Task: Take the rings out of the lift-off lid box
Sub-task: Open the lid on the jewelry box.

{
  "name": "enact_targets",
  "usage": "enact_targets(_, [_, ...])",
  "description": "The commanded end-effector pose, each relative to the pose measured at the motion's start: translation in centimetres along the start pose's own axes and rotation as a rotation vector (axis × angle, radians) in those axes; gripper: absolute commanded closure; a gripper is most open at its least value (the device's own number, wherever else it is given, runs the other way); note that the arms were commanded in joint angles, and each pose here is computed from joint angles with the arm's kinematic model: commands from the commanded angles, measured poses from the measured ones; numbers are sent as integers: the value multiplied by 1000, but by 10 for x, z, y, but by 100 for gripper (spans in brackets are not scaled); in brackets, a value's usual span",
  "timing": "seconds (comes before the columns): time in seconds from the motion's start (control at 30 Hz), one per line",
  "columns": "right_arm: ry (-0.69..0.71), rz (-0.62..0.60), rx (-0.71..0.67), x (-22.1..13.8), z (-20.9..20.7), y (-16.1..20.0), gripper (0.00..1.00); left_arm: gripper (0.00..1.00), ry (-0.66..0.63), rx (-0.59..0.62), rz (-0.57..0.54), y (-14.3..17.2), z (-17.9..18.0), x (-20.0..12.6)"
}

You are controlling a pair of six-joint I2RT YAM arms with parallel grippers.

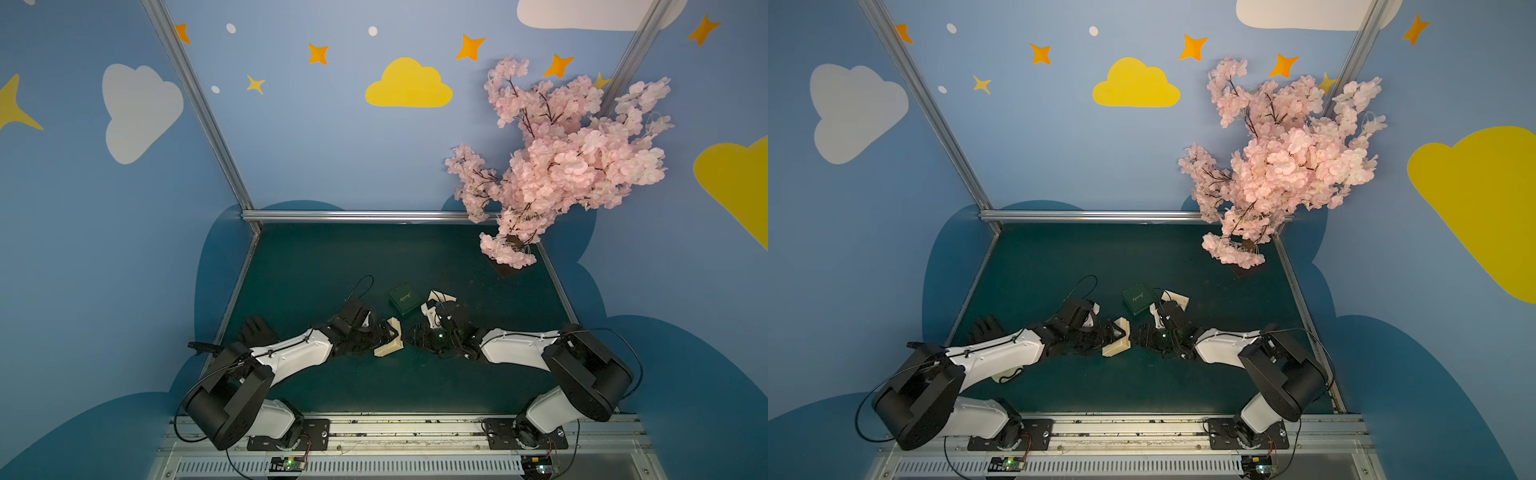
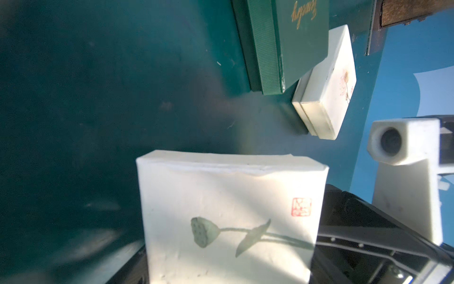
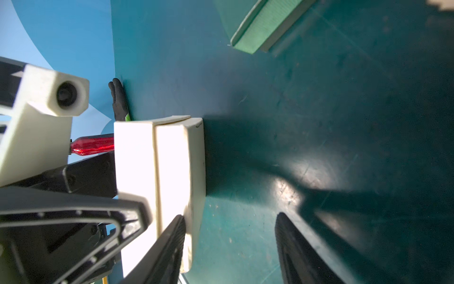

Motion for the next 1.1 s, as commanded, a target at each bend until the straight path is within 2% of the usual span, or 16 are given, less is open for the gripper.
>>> enact_targets(0.0, [34, 105, -4, 13, -5, 18, 40, 20, 260, 81, 88, 6, -42, -13])
enact_targets(1.07, [77, 115, 42, 17, -15, 25, 40, 19, 275, 104, 57, 9, -30, -29])
Point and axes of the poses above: each gripper's point midway between its finger pads, its own x axis out along the fingers, its own z axis along the line the jaws close on, y = z × x, the point moved 10 cm from there along -x, back along the fingers, and after that the axes turned 9 degrees about -x, right-handed, at the moved point
